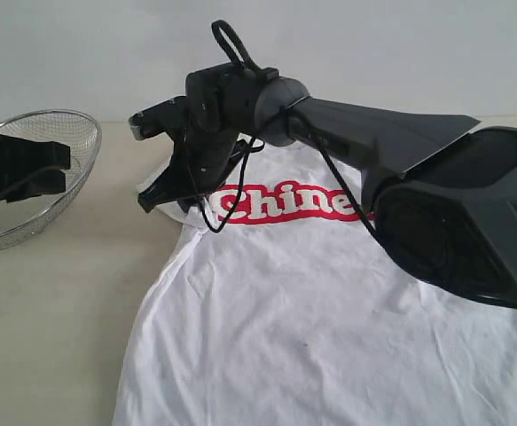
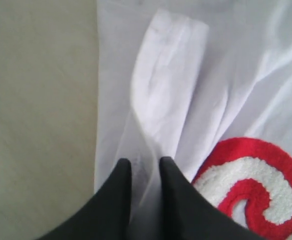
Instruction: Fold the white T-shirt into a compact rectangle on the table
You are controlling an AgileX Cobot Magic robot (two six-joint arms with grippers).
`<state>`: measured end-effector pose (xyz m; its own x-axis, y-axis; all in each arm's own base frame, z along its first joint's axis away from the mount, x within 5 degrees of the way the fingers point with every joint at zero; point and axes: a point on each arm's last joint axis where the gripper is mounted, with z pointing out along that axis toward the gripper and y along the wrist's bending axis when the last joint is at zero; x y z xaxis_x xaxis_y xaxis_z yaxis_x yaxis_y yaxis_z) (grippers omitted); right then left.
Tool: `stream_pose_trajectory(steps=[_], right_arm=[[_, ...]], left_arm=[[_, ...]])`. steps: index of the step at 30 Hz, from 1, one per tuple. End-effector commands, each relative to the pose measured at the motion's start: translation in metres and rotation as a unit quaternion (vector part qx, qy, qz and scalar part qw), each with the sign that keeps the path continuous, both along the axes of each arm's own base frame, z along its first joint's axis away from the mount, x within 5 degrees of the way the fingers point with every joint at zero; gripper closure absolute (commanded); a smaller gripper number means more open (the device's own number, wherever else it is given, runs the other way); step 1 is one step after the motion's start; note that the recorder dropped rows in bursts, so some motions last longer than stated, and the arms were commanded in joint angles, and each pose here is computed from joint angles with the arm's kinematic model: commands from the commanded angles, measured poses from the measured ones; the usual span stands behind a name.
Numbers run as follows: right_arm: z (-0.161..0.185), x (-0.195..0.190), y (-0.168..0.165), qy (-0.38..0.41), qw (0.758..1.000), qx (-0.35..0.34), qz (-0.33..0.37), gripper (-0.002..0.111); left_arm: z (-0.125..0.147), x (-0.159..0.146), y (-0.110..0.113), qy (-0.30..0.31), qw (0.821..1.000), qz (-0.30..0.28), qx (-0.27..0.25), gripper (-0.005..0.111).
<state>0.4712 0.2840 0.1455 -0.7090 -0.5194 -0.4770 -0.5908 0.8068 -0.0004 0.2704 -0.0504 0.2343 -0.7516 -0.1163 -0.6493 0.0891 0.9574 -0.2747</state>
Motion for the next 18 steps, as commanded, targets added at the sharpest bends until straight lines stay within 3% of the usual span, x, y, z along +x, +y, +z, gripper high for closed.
stream_pose_trajectory(steps=[1,18], right_arm=[[0.006,0.002,-0.002,-0.012,1.0,-0.007,-0.007,0.099],[0.033,0.013,-0.028,-0.027,0.995,0.007,-0.099,0.099]], left_arm=[[0.002,0.0,0.002,-0.011,1.0,0.002,0.004,0.079],[0.003,0.0,0.002,-0.014,1.0,-0.001,0.008,0.079]])
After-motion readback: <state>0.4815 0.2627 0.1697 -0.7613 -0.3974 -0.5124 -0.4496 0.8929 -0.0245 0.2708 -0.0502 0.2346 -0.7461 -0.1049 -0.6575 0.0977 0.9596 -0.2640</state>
